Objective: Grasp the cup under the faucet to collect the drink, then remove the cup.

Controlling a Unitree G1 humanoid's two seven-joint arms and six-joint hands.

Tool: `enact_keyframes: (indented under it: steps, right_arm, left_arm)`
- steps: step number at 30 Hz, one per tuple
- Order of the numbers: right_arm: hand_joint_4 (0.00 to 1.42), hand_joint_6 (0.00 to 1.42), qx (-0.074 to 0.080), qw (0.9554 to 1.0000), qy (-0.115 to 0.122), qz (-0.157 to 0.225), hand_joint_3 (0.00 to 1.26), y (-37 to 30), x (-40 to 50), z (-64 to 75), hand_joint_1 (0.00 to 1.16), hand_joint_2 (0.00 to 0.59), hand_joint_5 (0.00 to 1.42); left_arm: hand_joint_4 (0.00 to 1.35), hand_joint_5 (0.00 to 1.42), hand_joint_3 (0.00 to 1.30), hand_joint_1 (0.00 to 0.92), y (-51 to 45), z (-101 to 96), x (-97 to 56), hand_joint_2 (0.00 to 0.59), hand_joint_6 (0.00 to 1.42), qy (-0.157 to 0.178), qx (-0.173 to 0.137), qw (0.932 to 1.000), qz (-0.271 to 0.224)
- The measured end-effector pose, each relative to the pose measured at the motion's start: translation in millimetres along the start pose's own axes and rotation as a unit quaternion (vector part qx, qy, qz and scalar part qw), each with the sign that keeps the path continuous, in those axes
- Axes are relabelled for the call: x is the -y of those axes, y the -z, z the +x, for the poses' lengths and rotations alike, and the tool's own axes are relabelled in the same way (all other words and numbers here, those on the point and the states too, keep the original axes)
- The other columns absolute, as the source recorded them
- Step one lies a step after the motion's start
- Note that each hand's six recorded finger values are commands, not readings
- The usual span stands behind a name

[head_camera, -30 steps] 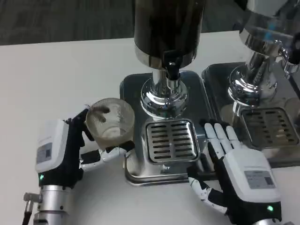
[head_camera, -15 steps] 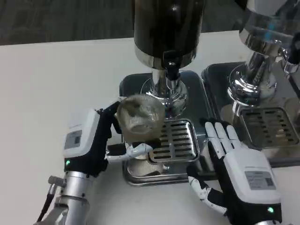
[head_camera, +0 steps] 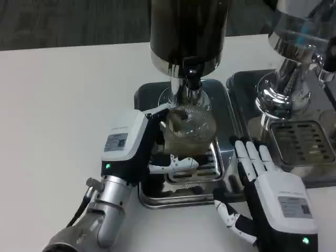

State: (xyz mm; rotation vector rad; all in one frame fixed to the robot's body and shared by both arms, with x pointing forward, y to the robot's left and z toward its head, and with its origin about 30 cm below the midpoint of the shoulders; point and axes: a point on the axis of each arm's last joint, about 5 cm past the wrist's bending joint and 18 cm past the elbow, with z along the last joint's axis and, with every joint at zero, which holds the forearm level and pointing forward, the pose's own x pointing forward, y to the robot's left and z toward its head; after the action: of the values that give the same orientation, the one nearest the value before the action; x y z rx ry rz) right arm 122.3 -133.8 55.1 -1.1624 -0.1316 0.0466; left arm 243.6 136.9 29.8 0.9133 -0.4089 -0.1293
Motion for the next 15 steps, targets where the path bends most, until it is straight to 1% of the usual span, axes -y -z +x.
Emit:
enact_keyframes:
  steps: [3, 7, 9, 11, 13, 14, 15]
  right_arm:
    - [0.0, 0.22, -0.004, 1.0, -0.001, 0.003, 0.0, -0.7, -1.0, -1.8, 0.38, 0.444, 0.0]
    - [0.0, 0.22, -0.006, 1.0, -0.002, 0.005, 0.0, -1.2, -1.3, -3.1, 0.37, 0.447, 0.0]
    - [0.0, 0.22, -0.007, 1.0, -0.002, 0.005, 0.0, -1.2, -1.3, -3.3, 0.37, 0.448, 0.0]
    - [0.0, 0.22, -0.007, 1.0, -0.001, 0.005, 0.0, -1.3, -1.0, -3.4, 0.37, 0.448, 0.0]
    - [0.0, 0.22, -0.007, 1.0, 0.001, 0.005, 0.0, -1.5, -0.5, -3.4, 0.36, 0.448, 0.0]
    - [0.0, 0.22, -0.007, 1.0, 0.002, 0.006, 0.0, -1.7, -0.2, -3.3, 0.36, 0.448, 0.0]
    - [0.0, 0.22, -0.007, 1.0, 0.002, 0.006, 0.0, -1.7, -0.1, -3.3, 0.36, 0.448, 0.0]
  left_arm:
    - [0.7, 0.91, 0.56, 0.542, -0.4, 0.8, 0.7, 0.025, 1.15, 0.002, -0.002, 1.0, 0.0]
    - [0.72, 0.93, 0.57, 0.554, -1.5, 2.2, 1.9, 0.022, 1.16, 0.007, -0.004, 1.0, 0.001]
    - [0.72, 0.93, 0.57, 0.538, -1.6, 2.4, 2.3, 0.013, 1.14, 0.01, -0.006, 0.9999, 0.001]
    - [0.68, 0.88, 0.54, 0.437, -1.5, 2.5, 2.7, 0.02, 1.07, 0.011, -0.01, 0.9999, 0.002]
    - [0.62, 0.85, 0.47, 0.29, -1.5, 2.3, 2.9, 0.033, 0.95, 0.012, -0.011, 0.9999, 0.002]
    - [0.6, 0.82, 0.42, 0.217, -1.4, 2.2, 3.0, 0.028, 0.91, 0.012, -0.012, 0.9999, 0.002]
    - [0.56, 0.8, 0.39, 0.164, -0.7, 1.7, 2.9, 0.036, 0.86, 0.014, -0.015, 0.9998, 0.005]
